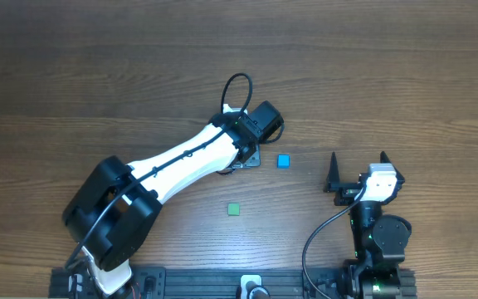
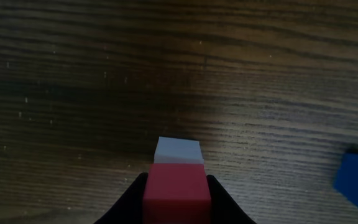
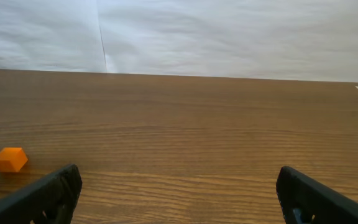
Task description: Stack Cubes
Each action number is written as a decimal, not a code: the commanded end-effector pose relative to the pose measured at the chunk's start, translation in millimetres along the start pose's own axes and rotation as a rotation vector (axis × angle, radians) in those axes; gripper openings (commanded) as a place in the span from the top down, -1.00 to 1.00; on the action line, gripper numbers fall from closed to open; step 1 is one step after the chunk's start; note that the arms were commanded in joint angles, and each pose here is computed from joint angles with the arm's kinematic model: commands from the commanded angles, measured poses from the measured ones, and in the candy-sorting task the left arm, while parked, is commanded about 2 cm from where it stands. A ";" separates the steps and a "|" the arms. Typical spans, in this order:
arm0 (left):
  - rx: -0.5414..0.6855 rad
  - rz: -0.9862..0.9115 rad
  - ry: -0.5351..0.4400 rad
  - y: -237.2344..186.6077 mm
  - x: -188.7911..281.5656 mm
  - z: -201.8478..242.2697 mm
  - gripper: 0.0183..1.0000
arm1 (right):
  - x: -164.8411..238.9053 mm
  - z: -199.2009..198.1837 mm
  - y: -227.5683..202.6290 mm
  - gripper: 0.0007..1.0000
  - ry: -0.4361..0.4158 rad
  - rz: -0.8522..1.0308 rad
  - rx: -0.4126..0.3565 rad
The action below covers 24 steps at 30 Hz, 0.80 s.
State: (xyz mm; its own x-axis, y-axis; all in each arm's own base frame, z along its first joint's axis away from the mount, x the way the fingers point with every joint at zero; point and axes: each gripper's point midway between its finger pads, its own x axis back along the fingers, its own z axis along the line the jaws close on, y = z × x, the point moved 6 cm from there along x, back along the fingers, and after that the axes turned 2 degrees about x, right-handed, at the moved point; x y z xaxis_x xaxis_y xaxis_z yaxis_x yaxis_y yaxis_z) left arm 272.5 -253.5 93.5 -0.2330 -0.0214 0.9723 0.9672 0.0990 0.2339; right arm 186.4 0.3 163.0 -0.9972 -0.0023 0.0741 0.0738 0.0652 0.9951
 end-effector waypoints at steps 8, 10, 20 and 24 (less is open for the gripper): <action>0.010 0.010 0.008 -0.4 -7.9 -4.1 0.95 | -0.1 0.1 -1.7 -0.98 0.003 -0.001 0.004; 0.009 0.011 0.009 -0.7 -8.6 -4.1 0.95 | -0.1 0.1 -1.7 -0.99 0.003 -0.001 0.004; 0.009 0.012 0.011 -0.8 -9.3 -4.0 0.70 | -0.1 0.1 -1.7 -0.98 0.003 -0.001 0.004; 0.009 0.009 0.013 -0.5 -9.3 -3.8 0.57 | -0.1 0.1 -1.7 -0.99 0.003 -0.001 0.004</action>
State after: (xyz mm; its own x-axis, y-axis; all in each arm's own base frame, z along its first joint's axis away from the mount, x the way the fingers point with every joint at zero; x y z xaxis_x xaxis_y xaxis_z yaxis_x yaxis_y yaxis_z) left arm 272.6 -253.6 86.6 -0.2221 -0.0332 0.9744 0.9697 0.0967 0.2244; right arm 186.4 0.3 163.0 -0.9972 -0.0023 0.0741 0.0738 0.0652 0.9951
